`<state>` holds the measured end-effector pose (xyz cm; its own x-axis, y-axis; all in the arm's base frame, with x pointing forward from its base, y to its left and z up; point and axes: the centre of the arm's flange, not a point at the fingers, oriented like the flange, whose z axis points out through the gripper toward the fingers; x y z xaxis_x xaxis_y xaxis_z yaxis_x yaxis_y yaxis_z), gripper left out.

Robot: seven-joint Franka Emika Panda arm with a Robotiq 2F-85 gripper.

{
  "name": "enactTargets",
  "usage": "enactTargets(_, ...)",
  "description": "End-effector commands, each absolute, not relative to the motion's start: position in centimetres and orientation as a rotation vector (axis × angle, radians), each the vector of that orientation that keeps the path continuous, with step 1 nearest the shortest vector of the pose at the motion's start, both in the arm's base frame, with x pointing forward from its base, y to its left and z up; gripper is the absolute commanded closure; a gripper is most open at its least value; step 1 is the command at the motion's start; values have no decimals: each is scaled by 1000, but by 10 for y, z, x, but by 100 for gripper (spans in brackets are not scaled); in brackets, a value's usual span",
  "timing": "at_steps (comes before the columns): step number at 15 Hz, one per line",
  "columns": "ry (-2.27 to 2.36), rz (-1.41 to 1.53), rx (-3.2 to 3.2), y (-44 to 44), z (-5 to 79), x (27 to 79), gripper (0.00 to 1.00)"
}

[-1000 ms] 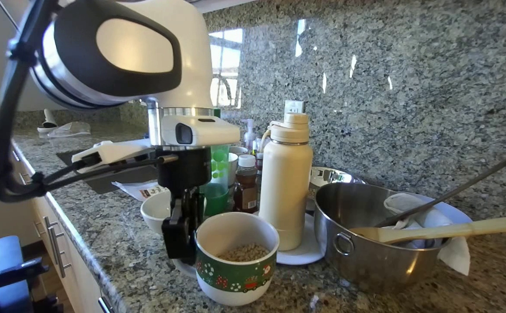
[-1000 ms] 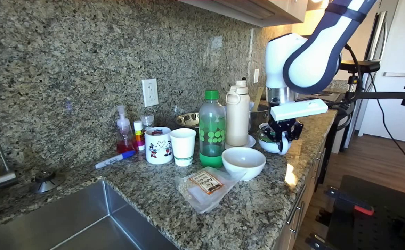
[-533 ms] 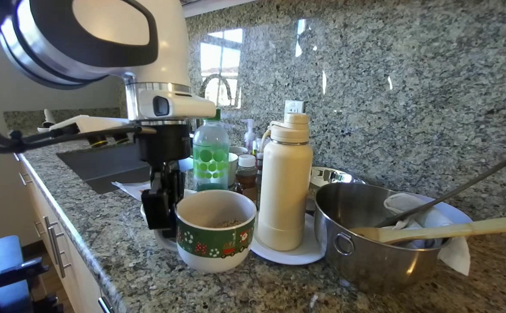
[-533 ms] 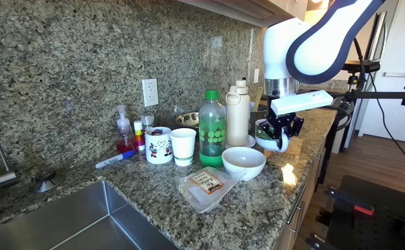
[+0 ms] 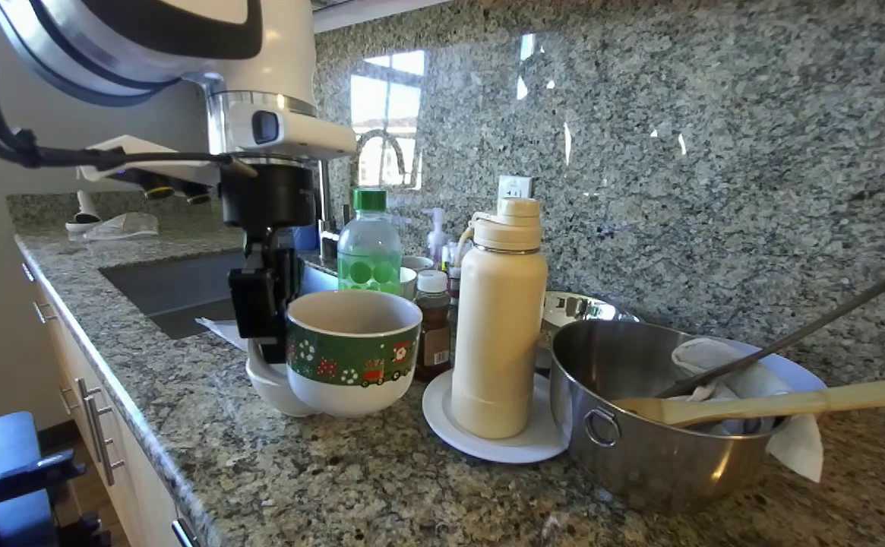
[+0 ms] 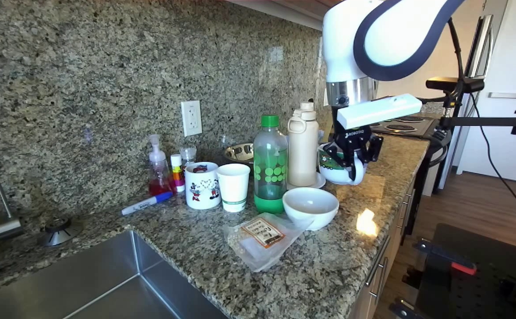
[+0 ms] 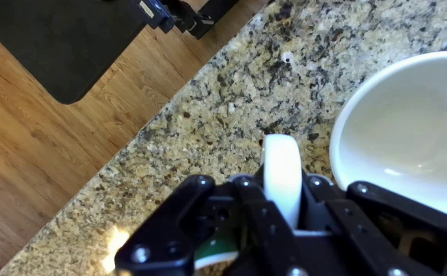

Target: Pour the contents of the mug into the bowl

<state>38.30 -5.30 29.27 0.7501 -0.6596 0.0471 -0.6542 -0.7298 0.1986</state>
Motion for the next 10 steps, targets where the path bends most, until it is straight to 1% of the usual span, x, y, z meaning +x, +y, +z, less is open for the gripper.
enactTargets(1,-1000,-66,2761,-44,322,397,98)
enactTargets(10,-831,-223,2850,-23,332,418,98)
